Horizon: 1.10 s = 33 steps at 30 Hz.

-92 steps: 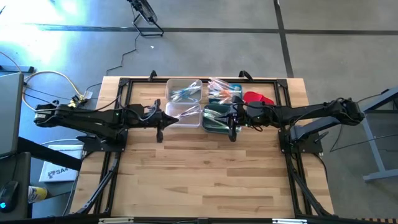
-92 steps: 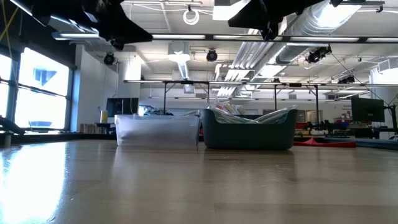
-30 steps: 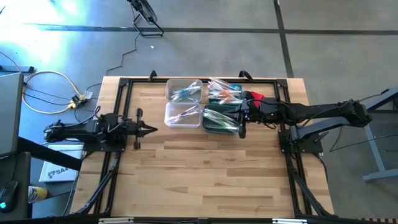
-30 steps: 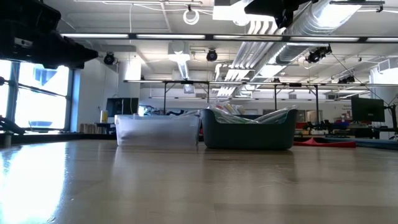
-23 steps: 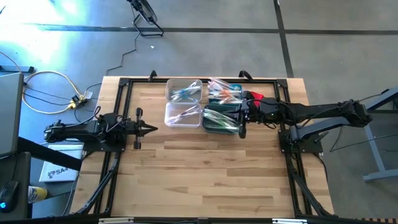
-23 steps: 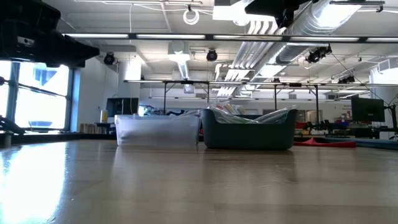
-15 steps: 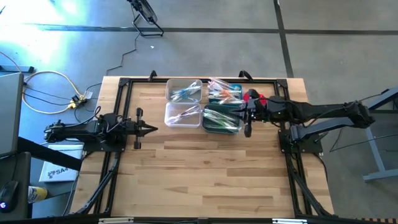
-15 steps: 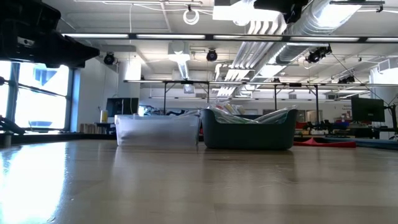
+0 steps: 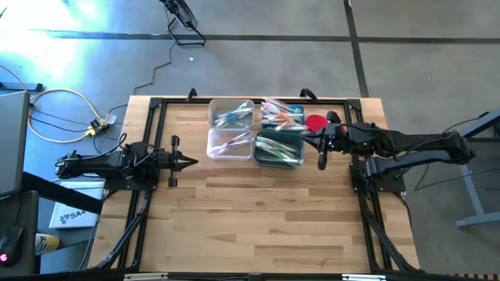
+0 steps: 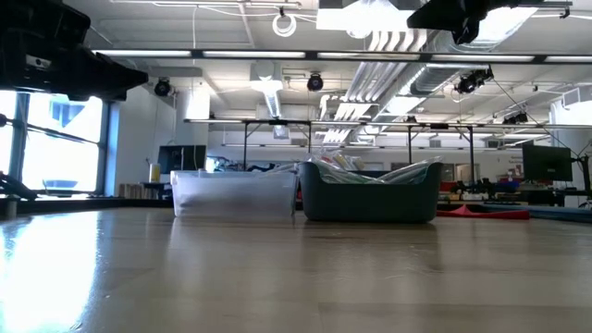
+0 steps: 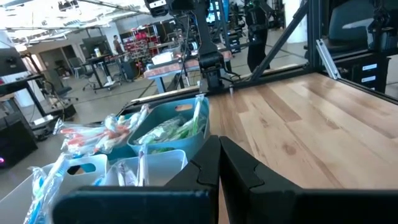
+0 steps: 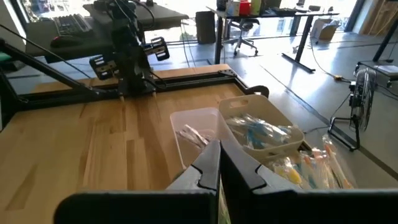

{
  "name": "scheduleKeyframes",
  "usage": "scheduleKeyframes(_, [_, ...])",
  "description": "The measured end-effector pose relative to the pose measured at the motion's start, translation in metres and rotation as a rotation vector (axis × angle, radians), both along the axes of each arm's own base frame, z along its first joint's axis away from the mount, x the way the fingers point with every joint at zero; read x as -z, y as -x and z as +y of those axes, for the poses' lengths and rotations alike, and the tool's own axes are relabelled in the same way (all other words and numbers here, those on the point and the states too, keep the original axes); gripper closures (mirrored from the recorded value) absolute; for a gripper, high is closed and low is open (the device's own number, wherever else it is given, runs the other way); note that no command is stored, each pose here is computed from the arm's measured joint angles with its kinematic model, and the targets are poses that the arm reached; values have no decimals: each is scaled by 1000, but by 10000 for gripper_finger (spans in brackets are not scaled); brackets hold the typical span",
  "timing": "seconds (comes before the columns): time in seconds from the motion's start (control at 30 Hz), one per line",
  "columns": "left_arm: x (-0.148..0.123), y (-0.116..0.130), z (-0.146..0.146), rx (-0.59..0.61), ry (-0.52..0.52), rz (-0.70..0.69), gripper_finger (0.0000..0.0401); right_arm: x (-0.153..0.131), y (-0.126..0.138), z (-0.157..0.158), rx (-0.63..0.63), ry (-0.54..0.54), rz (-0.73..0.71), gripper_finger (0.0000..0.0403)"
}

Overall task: Pick & Place Toothbrushes
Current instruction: Return to Home Position

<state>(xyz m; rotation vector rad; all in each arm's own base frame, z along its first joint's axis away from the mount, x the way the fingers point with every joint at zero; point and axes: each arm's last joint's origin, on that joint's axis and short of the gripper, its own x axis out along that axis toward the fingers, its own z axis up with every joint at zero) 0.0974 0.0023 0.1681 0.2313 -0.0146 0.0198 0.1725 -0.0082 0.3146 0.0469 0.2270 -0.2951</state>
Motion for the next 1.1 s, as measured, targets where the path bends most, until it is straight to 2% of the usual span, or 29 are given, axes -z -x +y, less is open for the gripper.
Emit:
scheduleKeyframes(0.3, [0,0,0,0,0,1,401,15,30,2,-59,-20,-124,398])
scheduleKeyframes(0.6, [0,0,0,0,0,1,401,31,54,3,-80,-60,-187,398])
scheduleKeyframes(1.1, [0,0,0,0,1,2,401,52,74,3,-106,-57,-264,398])
